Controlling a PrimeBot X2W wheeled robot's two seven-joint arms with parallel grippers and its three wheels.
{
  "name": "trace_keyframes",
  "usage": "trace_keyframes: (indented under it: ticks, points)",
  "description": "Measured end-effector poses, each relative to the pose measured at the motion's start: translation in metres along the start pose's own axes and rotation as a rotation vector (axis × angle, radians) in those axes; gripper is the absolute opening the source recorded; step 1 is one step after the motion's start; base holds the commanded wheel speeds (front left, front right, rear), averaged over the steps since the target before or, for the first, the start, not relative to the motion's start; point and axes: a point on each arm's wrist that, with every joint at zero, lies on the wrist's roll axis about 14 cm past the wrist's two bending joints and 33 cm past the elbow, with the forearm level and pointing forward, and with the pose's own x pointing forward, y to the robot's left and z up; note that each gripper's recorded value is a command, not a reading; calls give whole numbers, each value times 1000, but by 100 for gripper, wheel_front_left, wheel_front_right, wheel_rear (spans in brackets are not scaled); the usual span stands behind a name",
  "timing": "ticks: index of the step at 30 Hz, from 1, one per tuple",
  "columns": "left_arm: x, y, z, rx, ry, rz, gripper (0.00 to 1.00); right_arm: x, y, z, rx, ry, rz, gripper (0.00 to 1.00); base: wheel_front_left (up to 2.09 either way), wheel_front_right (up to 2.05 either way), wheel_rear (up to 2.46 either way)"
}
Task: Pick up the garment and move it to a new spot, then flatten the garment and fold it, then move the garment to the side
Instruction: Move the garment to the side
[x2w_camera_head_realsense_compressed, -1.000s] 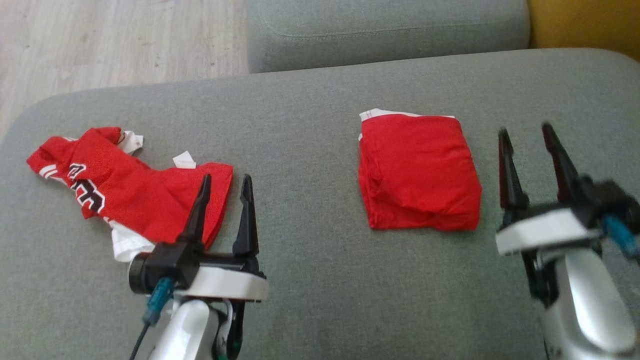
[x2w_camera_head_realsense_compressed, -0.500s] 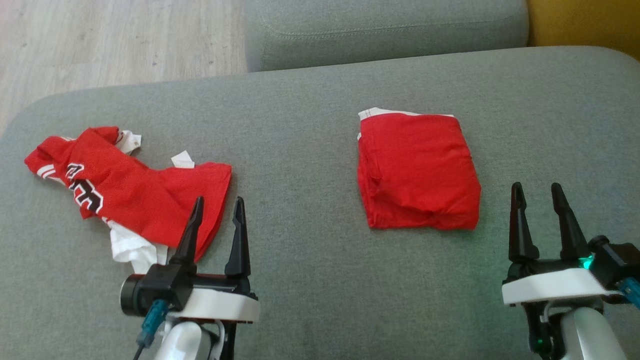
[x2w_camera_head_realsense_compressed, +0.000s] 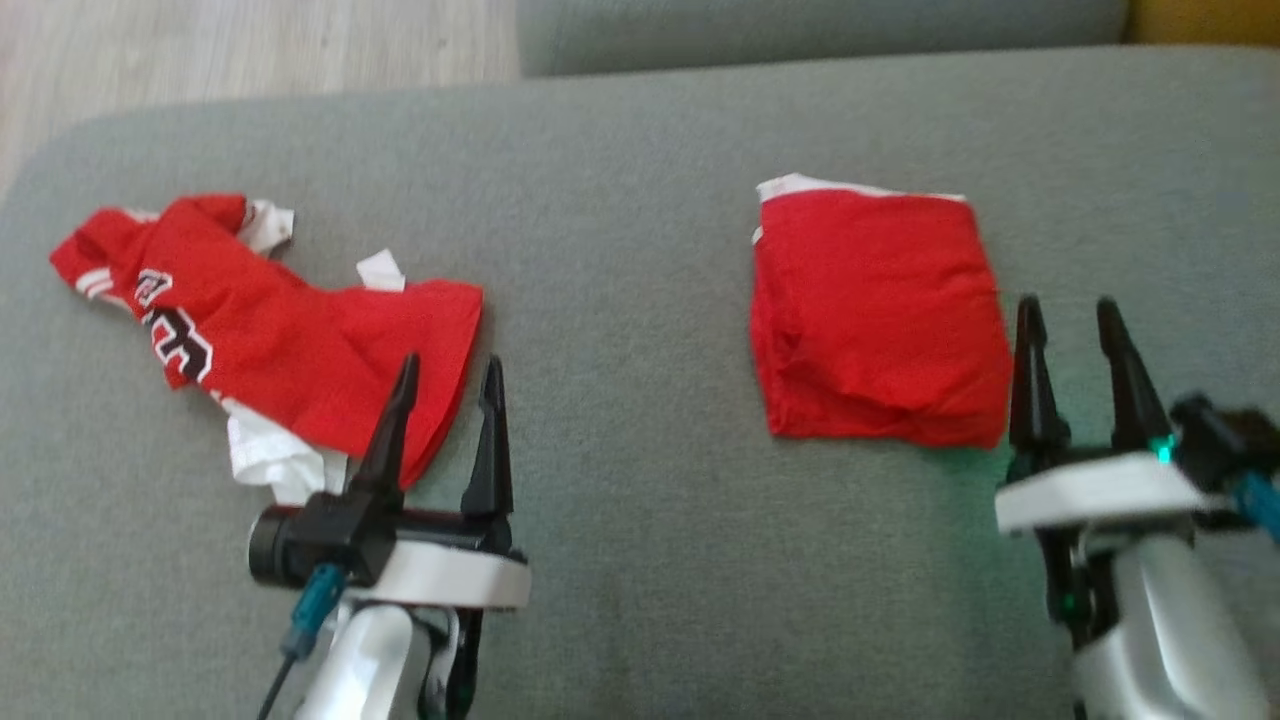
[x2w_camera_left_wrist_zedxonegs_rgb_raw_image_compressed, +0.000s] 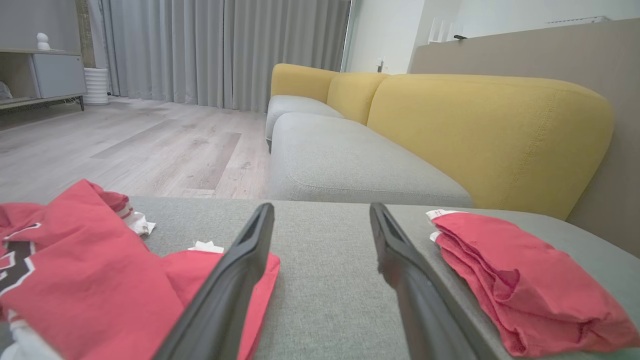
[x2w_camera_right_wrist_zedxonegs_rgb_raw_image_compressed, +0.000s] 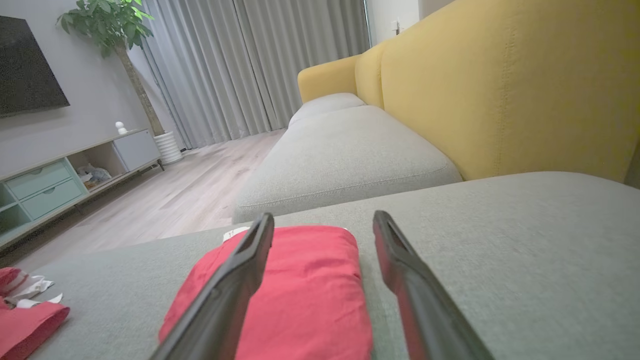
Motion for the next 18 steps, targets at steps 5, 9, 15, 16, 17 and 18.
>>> trace_keyframes:
  ticks: [5, 9, 15, 16, 17, 18]
  points:
    - [14, 10, -7, 7, 16, 12, 100, 42, 2, -36, 37, 139, 1, 100, 0, 0, 0]
    - [16, 16, -13, 12, 33, 22, 100, 57, -1, -70, 58, 256, -21, 100, 0, 0, 0]
    - [16, 25, -20, 17, 54, 44, 100, 61, -2, -117, 103, 415, -53, 100, 0, 0, 0]
    - [16, 26, -21, 16, 55, 48, 100, 64, -1, -119, 107, 421, -53, 100, 0, 0, 0]
    - [17, 27, -20, 17, 54, 49, 100, 67, -2, -120, 110, 422, -55, 100, 0, 0, 0]
    - [18, 27, -19, 20, 51, 51, 100, 70, -2, -120, 108, 425, -54, 100, 0, 0, 0]
